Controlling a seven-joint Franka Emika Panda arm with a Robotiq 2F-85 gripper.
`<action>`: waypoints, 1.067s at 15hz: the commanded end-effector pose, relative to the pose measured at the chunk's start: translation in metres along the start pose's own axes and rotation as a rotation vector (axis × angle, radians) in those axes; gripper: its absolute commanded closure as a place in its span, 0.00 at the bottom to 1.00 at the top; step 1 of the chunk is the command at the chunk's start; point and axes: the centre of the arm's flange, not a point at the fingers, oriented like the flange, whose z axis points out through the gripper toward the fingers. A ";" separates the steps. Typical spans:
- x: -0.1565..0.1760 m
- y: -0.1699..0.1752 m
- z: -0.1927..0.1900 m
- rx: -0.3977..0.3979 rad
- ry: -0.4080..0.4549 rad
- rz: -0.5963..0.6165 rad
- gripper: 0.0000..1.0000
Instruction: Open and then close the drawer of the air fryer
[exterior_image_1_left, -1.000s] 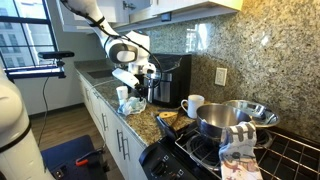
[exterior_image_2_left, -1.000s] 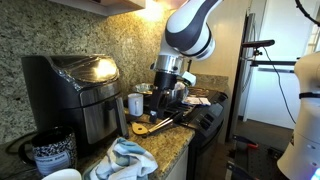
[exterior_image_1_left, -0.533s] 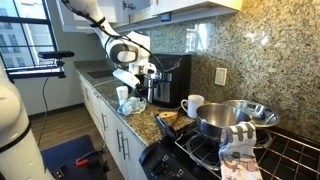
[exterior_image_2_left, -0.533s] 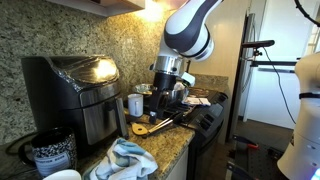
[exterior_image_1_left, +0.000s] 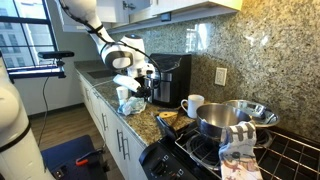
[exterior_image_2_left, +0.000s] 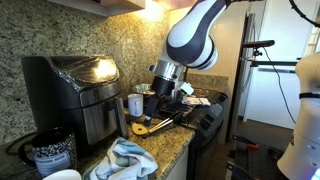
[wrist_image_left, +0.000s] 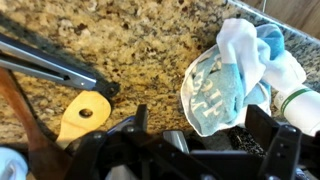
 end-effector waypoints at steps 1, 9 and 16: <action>-0.014 -0.007 0.028 -0.007 0.140 -0.063 0.00; -0.016 -0.042 0.064 -0.072 0.341 -0.174 0.00; 0.014 -0.026 0.055 -0.090 0.448 -0.113 0.00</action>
